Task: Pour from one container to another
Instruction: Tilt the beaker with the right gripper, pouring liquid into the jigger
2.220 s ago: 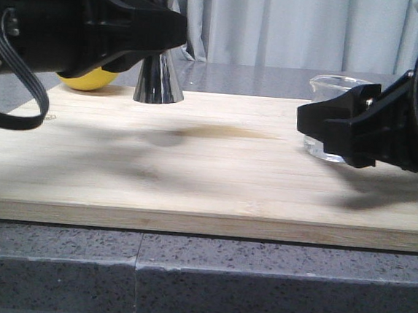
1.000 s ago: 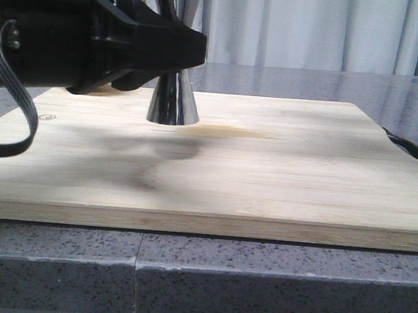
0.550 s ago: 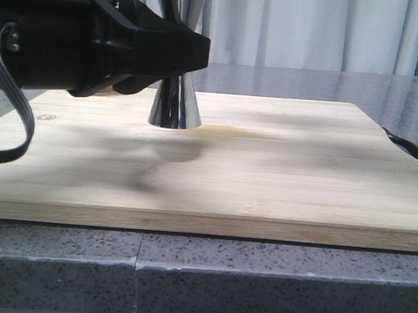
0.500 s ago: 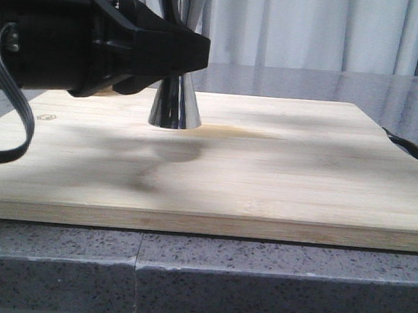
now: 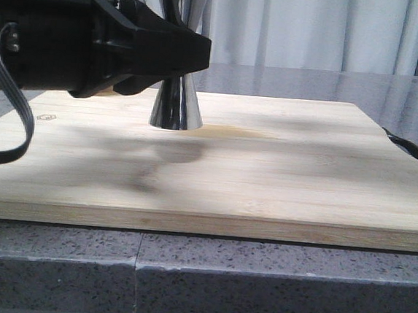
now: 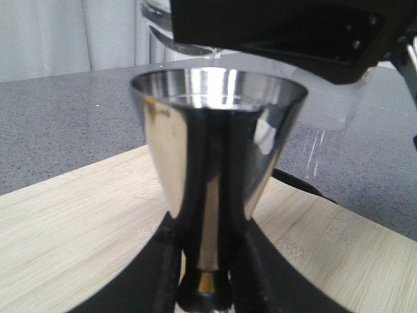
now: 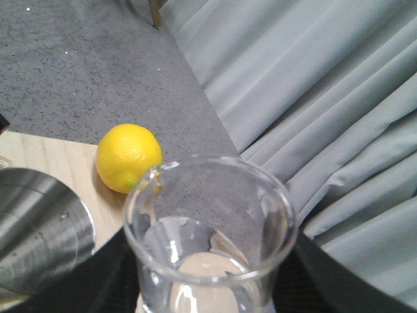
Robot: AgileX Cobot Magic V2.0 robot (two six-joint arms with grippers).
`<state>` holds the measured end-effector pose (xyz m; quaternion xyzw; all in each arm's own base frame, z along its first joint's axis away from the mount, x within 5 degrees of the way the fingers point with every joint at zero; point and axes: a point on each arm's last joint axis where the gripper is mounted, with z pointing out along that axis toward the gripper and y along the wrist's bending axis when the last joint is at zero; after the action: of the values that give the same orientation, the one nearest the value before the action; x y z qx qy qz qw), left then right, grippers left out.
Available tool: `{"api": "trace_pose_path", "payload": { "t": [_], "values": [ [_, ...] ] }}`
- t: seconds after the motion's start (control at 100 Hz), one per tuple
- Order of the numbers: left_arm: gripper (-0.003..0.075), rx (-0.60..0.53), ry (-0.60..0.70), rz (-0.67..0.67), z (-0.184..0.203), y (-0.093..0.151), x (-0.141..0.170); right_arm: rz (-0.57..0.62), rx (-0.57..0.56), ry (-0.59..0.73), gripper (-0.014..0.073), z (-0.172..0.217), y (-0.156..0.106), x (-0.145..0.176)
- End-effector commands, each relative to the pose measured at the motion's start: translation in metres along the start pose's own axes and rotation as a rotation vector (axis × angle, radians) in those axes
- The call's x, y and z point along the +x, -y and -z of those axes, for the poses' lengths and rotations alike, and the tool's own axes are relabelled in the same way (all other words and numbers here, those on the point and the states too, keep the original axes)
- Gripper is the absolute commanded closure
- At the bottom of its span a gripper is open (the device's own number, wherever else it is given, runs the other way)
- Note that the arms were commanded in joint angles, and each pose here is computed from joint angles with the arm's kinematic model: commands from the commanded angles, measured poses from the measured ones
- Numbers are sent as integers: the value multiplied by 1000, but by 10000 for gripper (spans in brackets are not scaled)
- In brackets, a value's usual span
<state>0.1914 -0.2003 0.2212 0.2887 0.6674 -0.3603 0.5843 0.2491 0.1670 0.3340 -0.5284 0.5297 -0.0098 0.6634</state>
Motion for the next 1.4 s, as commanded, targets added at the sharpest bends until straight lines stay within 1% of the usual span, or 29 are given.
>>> {"api": "trace_pose_path", "payload": {
  "t": [0.0, 0.44, 0.72, 0.87, 1.06, 1.25, 1.39],
  "values": [
    [660, 28, 135, 5, 1, 4, -24, 38, 45, 113, 319, 9, 14, -23],
    [660, 42, 122, -11, 1, 5, -23, 121, 42, 134, 319, 9, 19, -30],
    [660, 42, 122, -11, 1, 5, -23, 148, 33, 131, 319, 9, 18, -29],
    [660, 42, 122, -11, 1, 5, -23, 185, 20, 128, 319, 9, 17, -29],
    [660, 42, 122, -11, 1, 5, -23, 187, 19, 128, 319, 9, 16, -29],
    [660, 42, 122, -11, 1, 5, -23, 228, 6, 125, 319, 9, 15, -29],
    [660, 42, 122, -8, 1, 5, -23, 234, 4, 122, 319, 9, 15, -28]
  ]
}}
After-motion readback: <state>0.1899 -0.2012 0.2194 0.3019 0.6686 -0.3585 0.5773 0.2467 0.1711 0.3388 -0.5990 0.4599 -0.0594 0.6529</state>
